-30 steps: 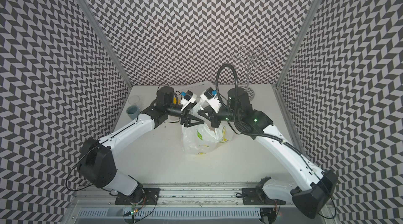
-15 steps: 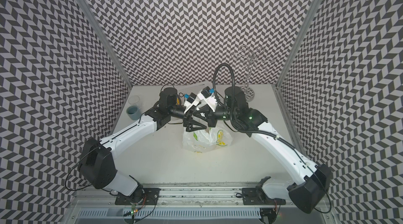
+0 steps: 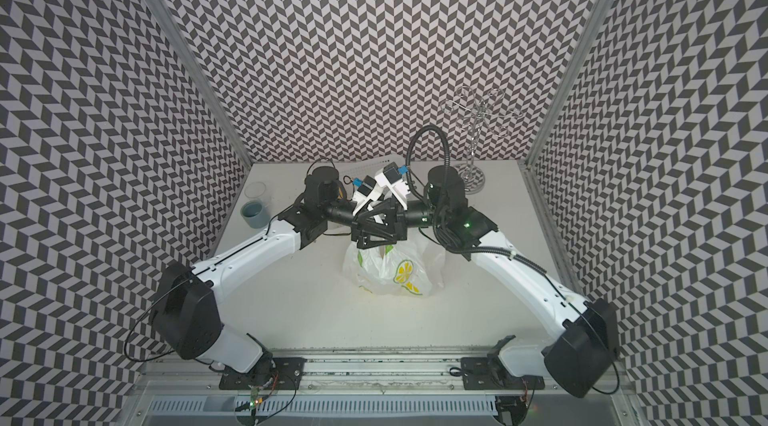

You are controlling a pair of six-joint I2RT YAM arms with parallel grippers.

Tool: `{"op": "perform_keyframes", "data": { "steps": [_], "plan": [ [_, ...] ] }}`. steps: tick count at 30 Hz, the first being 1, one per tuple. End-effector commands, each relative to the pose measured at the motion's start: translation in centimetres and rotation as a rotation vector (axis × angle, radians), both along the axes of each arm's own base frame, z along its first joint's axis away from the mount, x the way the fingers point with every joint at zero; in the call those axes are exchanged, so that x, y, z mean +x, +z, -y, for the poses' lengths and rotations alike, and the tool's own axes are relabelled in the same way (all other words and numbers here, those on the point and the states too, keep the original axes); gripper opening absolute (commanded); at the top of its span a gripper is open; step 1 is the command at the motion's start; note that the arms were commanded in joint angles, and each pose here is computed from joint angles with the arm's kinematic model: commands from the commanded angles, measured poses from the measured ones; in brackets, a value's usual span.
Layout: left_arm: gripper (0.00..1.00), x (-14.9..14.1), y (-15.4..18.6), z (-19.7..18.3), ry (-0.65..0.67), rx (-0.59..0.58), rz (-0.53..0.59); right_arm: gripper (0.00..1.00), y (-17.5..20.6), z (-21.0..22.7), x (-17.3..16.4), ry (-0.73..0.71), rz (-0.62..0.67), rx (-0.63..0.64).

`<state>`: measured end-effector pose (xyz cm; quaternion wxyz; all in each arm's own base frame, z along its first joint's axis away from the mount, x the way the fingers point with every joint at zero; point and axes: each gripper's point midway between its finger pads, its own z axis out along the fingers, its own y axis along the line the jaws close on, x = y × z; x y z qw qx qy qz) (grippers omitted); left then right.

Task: Place the peach into a plastic bag & tie a knot
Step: Cross the plastic bag at the center of the board.

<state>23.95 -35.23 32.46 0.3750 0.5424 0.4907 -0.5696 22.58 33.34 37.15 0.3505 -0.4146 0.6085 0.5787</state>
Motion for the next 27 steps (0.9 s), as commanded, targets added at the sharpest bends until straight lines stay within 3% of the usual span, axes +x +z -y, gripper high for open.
{"op": "perform_keyframes", "data": {
  "steps": [1, 3, 5, 7, 10, 13, 19, 22, 25, 27],
  "plan": [
    [0.79, 1.1, 0.7, 0.5, 0.062, -0.025, 0.018, 0.00, 0.5, -0.5, -2.6, 0.155, -0.022, 0.037],
    [0.64, 1.4, 0.9, 0.5, 0.072, -0.035, 0.004, 0.00, 0.2, -0.6, -2.3, 0.139, -0.022, 0.022],
    [0.46, 1.6, 0.8, 0.4, 0.078, -0.032, -0.013, 0.08, 0.5, -0.4, -1.7, 0.104, -0.020, 0.014],
    [0.33, 1.6, 0.8, 0.3, 0.084, -0.033, -0.020, 0.28, 1.0, 0.1, -1.0, 0.054, -0.017, 0.010],
    [0.24, 1.8, 0.5, 0.1, 0.106, -0.031, -0.034, 0.49, 1.5, 0.8, 0.1, -0.020, -0.016, -0.020],
    [0.16, 2.9, 0.3, -0.2, 0.169, -0.028, -0.052, 0.57, 2.6, 2.5, 0.8, -0.100, -0.019, -0.022],
    [0.15, 2.8, 0.7, -1.0, 0.188, -0.066, -0.040, 0.57, 2.4, 8.3, 4.9, -0.399, -0.089, -0.044],
    [0.15, 2.7, 0.8, -1.0, 0.179, -0.069, -0.027, 0.57, 2.8, 8.8, 5.0, -0.433, -0.089, -0.047],
    [0.15, 2.5, 0.9, -1.0, 0.165, -0.072, -0.013, 0.55, 2.2, 10.5, 8.0, -0.638, -0.141, -0.099],
    [0.16, 2.4, 1.0, -1.0, 0.158, -0.073, -0.001, 0.55, 1.5, 10.5, 9.0, -0.660, -0.178, -0.138]
  ]
}}
